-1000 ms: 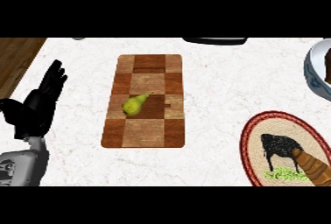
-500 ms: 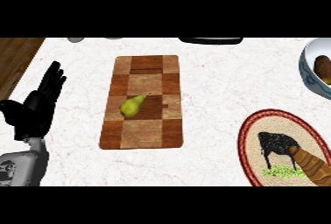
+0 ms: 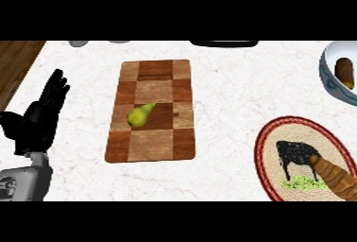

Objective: Pick the sweet potato from the placemat and place it in the bowl

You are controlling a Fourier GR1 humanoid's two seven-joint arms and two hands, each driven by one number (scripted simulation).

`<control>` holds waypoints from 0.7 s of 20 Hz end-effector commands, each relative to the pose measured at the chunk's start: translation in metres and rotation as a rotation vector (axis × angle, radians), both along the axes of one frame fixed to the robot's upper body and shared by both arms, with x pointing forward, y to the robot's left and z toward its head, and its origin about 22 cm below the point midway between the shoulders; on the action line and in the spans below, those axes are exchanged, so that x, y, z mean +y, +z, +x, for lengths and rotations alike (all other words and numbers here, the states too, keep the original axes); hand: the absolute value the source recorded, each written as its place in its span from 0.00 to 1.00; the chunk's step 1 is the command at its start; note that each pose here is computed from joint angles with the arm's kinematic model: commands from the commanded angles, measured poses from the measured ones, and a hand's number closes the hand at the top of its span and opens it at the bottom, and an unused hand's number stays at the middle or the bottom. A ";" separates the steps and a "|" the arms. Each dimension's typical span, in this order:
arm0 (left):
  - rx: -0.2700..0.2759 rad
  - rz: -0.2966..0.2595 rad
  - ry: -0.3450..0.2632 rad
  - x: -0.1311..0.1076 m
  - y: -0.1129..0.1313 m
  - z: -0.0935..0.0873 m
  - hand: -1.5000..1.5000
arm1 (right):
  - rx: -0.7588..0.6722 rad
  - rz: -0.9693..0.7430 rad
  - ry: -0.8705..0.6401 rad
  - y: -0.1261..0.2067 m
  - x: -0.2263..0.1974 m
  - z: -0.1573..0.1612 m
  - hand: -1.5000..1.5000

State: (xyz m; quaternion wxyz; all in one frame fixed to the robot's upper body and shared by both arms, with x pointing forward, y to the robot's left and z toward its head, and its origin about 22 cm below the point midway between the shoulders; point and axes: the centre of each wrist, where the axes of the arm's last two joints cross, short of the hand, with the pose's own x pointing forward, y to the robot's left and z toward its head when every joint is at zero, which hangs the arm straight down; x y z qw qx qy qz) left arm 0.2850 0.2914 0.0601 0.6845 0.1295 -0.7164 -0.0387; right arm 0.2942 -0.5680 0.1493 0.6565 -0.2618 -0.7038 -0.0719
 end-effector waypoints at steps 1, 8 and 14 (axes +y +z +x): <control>0.010 0.004 0.014 0.008 -0.007 -0.006 0.50 | 0.002 0.021 0.004 0.003 -0.030 -0.043 0.00; 0.007 0.001 0.023 0.010 -0.005 -0.003 0.50 | -0.048 0.150 0.094 -0.013 -0.047 -0.080 0.00; 0.001 0.000 0.014 0.004 -0.012 -0.010 0.50 | -0.117 0.159 0.125 -0.004 -0.057 -0.095 0.00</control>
